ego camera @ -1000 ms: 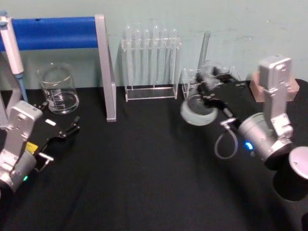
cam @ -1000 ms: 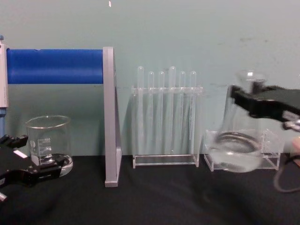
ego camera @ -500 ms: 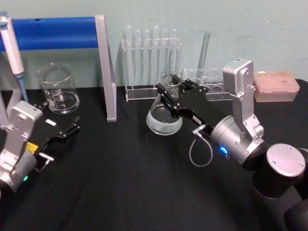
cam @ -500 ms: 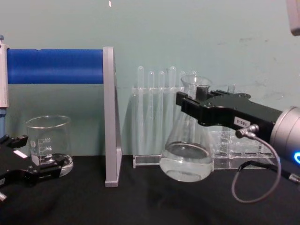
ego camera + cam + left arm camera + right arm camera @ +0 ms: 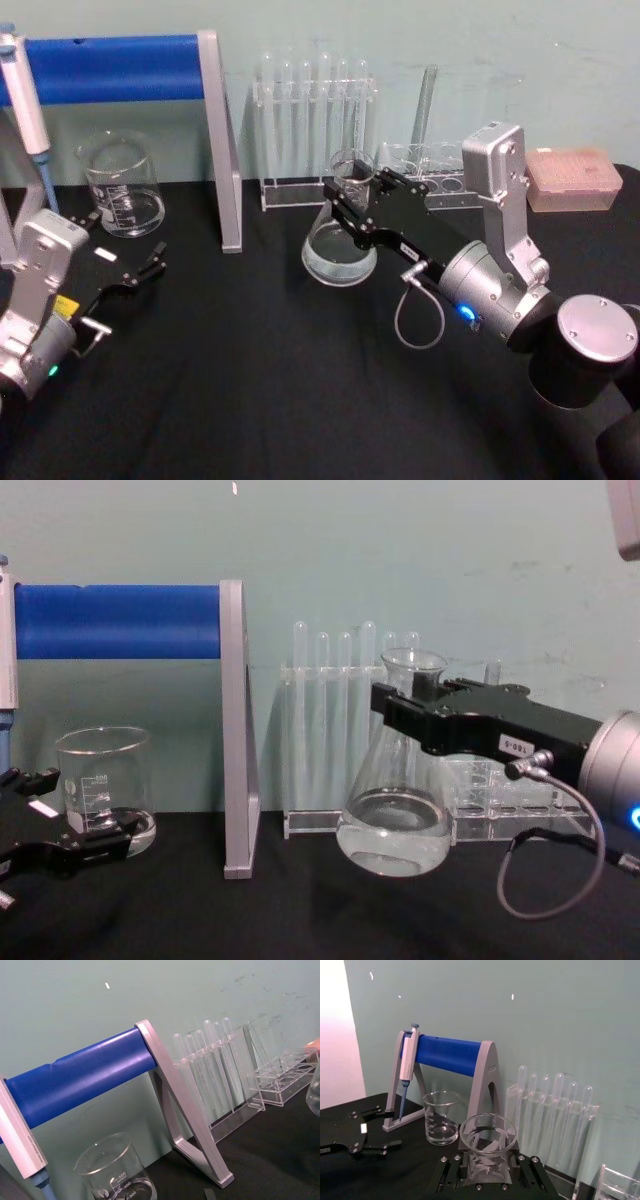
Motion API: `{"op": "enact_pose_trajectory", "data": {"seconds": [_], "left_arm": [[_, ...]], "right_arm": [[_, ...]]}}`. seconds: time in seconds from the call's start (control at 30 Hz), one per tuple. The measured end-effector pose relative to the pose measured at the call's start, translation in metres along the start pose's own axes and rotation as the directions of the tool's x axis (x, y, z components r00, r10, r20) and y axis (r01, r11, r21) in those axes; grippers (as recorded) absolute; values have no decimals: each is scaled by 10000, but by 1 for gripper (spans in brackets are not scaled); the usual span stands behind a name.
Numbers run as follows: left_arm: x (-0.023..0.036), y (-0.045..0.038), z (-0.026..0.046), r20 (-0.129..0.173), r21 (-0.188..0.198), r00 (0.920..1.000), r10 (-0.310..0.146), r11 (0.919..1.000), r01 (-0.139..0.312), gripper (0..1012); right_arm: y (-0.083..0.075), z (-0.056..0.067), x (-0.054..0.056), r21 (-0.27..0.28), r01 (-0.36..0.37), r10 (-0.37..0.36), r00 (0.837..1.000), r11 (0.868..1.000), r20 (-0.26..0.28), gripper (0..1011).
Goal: Grasp the erlenmeyer flask with one hand, shake it three times, then place it back.
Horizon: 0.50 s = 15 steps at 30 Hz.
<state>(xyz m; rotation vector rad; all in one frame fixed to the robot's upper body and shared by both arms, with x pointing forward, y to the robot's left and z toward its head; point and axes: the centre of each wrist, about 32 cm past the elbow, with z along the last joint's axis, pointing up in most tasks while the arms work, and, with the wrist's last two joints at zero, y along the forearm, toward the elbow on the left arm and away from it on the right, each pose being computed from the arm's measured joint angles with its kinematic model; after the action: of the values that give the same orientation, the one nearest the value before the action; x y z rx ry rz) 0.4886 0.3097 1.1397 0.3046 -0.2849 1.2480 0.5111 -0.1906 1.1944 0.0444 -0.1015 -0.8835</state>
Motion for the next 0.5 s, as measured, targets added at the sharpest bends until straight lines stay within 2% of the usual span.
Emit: {"op": "enact_pose_trajectory", "data": {"seconds": [0.5], "left_arm": [[0, 0, 0, 1, -1, 10000, 0, 10000, 0, 1001]], "right_arm": [[-61, -100, 96, -275, -1127, 1124, 9936, 9932, -138, 449]]}}
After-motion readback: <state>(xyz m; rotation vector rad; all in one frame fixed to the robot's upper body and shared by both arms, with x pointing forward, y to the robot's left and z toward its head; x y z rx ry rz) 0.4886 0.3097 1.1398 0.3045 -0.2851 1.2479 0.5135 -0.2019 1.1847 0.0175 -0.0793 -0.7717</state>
